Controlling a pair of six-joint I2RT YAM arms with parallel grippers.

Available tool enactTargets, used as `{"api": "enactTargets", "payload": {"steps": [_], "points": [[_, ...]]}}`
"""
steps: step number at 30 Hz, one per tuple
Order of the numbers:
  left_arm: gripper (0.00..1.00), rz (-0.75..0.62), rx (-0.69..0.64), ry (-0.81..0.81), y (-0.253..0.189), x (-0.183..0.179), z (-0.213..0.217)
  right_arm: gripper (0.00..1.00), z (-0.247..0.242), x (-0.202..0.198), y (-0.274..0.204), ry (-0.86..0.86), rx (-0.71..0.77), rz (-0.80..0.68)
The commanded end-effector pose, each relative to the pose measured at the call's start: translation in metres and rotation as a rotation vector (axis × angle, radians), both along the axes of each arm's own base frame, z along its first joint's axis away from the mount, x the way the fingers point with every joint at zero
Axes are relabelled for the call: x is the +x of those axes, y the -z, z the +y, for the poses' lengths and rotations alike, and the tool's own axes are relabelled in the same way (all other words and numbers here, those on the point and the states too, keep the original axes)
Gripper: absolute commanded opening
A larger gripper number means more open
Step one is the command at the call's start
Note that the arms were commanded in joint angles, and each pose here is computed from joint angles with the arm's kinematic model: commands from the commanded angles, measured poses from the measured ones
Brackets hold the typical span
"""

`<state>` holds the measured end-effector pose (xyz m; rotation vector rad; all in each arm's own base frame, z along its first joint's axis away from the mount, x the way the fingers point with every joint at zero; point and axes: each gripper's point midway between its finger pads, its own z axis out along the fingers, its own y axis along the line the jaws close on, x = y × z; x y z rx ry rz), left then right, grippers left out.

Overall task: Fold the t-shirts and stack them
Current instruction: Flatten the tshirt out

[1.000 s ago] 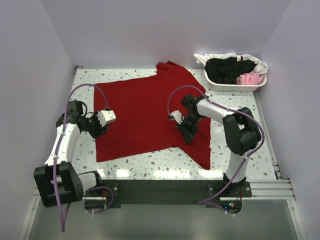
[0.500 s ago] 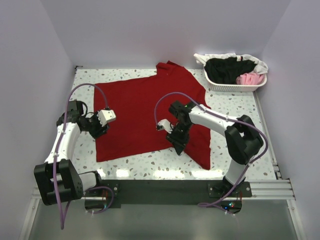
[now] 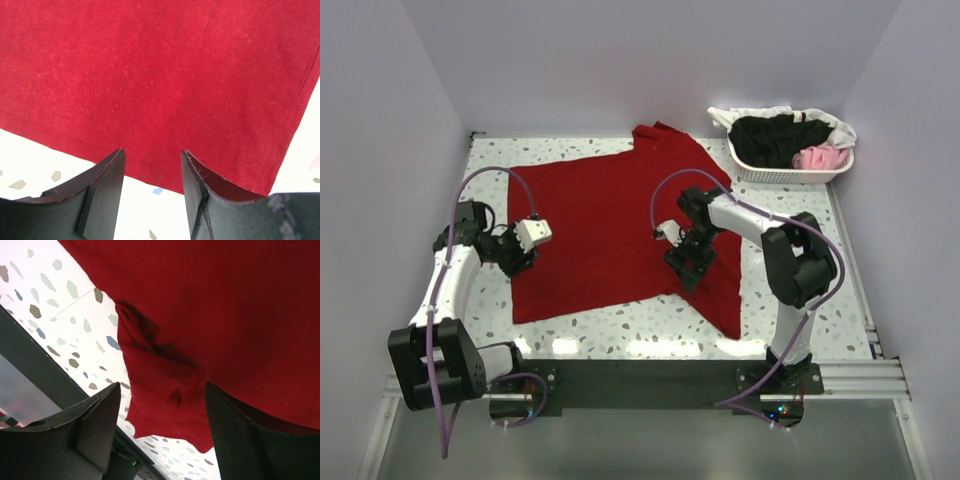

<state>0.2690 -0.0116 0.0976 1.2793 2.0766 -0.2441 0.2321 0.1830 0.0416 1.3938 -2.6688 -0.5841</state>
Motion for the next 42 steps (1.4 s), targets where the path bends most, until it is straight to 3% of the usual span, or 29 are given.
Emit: {"api": "enactTargets", "payload": {"steps": [1,9,16,23,27,30,36,42], "points": [[0.53,-0.051,-0.007,0.008,-0.007,0.010,0.000,0.70,0.006,0.005,-0.003,-0.038,0.017,-0.009],[0.53,-0.053,0.005,0.012,-0.005,0.010,0.001,0.53,0.008,-0.022,-0.003,-0.079,0.031,0.061],[0.54,-0.050,-0.005,0.006,-0.004,0.012,0.001,0.36,0.036,-0.070,-0.027,-0.144,0.114,0.168],[0.54,-0.002,-0.025,-0.035,0.000,0.015,0.002,0.34,0.053,-0.115,-0.045,-0.261,0.172,0.308],[0.53,0.103,-0.045,-0.153,0.011,0.021,0.010,0.37,0.052,-0.087,-0.064,-0.228,0.214,0.235],[0.53,0.189,-0.063,-0.215,0.022,0.021,0.012,0.40,0.040,-0.039,-0.067,-0.113,0.202,0.132],[0.49,0.294,-0.015,-0.364,0.048,0.028,0.030,0.38,-0.021,0.042,-0.029,0.017,-0.068,-0.178],[0.46,0.390,0.151,-0.437,0.081,0.016,0.061,0.36,-0.061,0.034,0.004,-0.031,-0.263,-0.190]]}}
